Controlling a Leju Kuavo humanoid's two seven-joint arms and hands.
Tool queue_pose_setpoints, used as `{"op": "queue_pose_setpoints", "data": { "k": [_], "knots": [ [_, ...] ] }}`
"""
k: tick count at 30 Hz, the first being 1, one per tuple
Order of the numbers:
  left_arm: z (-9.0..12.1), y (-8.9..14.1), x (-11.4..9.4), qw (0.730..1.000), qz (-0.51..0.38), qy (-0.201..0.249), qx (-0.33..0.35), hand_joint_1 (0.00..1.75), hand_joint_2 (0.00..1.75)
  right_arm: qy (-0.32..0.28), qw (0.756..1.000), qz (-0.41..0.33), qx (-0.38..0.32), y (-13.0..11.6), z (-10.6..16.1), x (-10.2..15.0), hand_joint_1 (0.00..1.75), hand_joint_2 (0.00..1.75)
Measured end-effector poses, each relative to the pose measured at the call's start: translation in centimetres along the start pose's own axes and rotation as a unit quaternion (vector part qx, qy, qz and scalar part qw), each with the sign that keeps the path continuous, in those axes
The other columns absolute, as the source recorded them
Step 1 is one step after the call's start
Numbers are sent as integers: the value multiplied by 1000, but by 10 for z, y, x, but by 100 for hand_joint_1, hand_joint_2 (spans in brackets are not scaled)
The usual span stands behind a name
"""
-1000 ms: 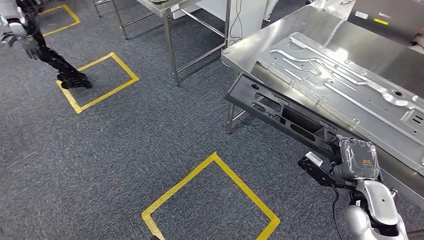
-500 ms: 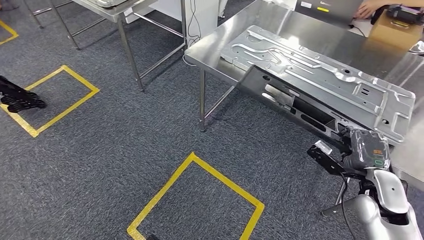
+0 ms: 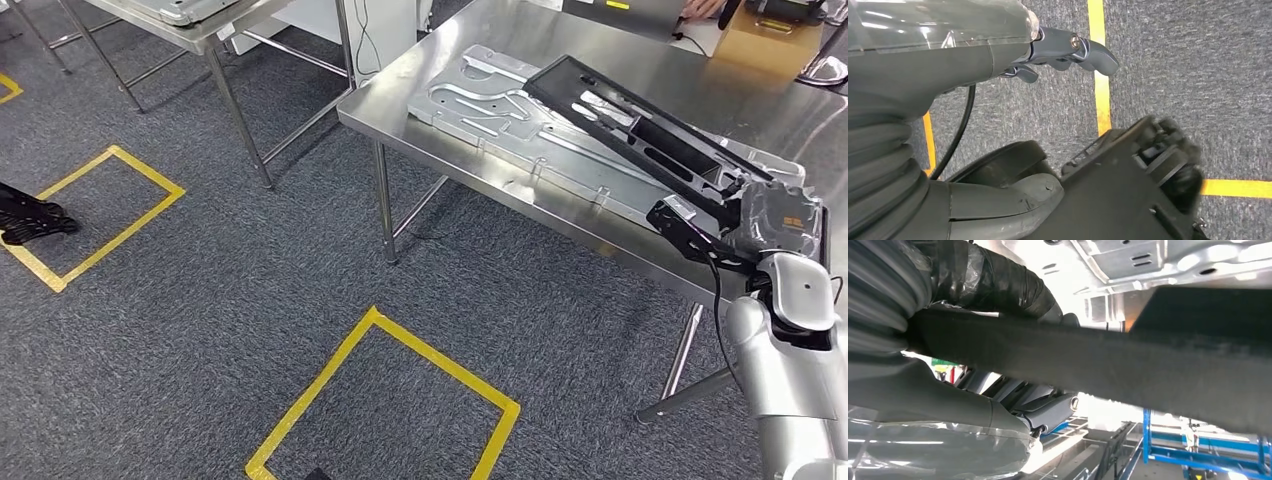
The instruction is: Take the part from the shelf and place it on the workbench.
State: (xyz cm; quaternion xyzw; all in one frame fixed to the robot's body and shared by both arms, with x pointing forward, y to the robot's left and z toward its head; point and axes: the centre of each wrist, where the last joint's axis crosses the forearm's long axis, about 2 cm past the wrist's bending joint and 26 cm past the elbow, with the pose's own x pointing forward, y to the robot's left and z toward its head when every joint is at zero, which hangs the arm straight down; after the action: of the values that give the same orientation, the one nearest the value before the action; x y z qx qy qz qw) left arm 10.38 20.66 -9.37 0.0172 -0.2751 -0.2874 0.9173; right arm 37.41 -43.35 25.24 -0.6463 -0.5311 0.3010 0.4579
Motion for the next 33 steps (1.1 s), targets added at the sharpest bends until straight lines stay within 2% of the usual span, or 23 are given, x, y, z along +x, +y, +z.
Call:
{"op": "queue_pose_setpoints", "data": {
  "k": [4,11,15,21,26,33],
  "knots": [
    [0,0,0,1000,-8,-2,-3,0,175,-4,1000,8,5,0,-10,9,175,175],
    [-2,0,11,1000,-21,-5,-5,0,175,-31,999,6,10,-1,-37,65,175,175],
    [-3,-10,25,999,-30,19,-4,0,175,-55,998,-5,34,12,-34,100,175,175],
    [-4,-17,38,999,-37,14,-10,0,175,-99,993,-11,71,30,-18,150,175,175],
    [-5,-16,40,999,-39,12,-10,0,175,-113,989,-8,91,40,-9,169,175,175],
    [-3,-19,35,999,-38,19,-12,0,175,-119,987,-5,106,46,-3,175,175,175]
  ]
}}
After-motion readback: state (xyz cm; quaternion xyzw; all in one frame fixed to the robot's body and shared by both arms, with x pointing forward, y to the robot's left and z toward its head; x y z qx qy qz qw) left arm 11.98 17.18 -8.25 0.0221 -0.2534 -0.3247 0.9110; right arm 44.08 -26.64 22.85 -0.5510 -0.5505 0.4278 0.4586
